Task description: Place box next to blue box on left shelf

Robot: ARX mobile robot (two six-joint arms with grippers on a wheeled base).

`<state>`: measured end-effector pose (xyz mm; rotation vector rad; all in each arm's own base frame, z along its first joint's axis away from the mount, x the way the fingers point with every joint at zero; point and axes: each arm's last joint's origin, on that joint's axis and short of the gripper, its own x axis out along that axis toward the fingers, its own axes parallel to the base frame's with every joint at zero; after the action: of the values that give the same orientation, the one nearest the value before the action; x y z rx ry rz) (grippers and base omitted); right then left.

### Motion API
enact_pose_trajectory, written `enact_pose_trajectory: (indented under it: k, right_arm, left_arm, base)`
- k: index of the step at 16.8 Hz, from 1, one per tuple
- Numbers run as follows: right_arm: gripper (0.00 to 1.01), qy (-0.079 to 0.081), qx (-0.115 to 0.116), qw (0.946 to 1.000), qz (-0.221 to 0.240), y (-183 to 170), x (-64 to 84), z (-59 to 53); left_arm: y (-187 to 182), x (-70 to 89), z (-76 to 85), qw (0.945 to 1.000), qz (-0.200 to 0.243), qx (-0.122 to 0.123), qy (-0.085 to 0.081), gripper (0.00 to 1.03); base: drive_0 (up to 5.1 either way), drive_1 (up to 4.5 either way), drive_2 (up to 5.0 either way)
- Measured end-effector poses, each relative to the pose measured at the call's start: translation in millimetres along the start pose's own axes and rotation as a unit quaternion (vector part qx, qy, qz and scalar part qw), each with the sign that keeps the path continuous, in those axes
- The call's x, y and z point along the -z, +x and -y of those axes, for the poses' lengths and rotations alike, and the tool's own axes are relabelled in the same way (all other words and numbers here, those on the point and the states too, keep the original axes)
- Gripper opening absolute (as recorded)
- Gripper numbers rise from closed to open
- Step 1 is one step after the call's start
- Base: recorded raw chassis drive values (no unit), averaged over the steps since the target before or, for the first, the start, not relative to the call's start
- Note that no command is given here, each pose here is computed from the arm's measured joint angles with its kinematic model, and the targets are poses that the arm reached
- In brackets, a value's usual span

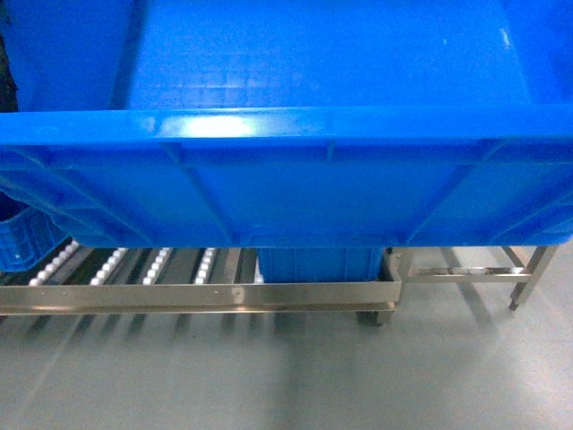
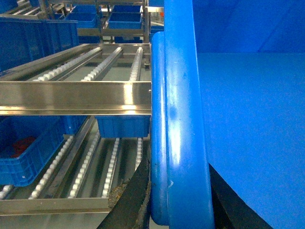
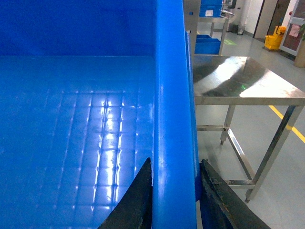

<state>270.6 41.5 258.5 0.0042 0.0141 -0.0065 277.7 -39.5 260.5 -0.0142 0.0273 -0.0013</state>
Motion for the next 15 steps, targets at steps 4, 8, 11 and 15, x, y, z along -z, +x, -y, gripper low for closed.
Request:
enact_pose_trajectory:
  k: [4,8,11,15]
  right_arm:
    - [0.21,0.000,0.000,1.0000,-0.001,0.0,0.1,-0.1]
    - [0.21,0.000,0.001,1.0000,-0.003,0.0,0.5,0.1]
    - [0.21,0.000,0.000,1.0000,-0.001,0.0,0.2,-0.1]
    - [0.21,0.000,0.000,1.0000,-0.001,0.0,0.1,-0.1]
  left_arm:
    - [0.0,-0.1,0.0,1.0000,0.000,0.000,0.000,0.20]
    - [0.0,0.1,0.0,1.0000,-0.001,0.000,0.000,0.20]
    - [0.0,-0.1,0.0,1.0000,0.000,0.000,0.000,0.20]
    - [0.0,-0.1,0.0,1.0000,0.000,0.000,0.000,0.20]
  base:
    - [-5.1,2.39,2.4]
    - [-5.1,2.39,2.4]
    - [-5.1,2.39,2.4]
    - [-5.1,2.39,2.4]
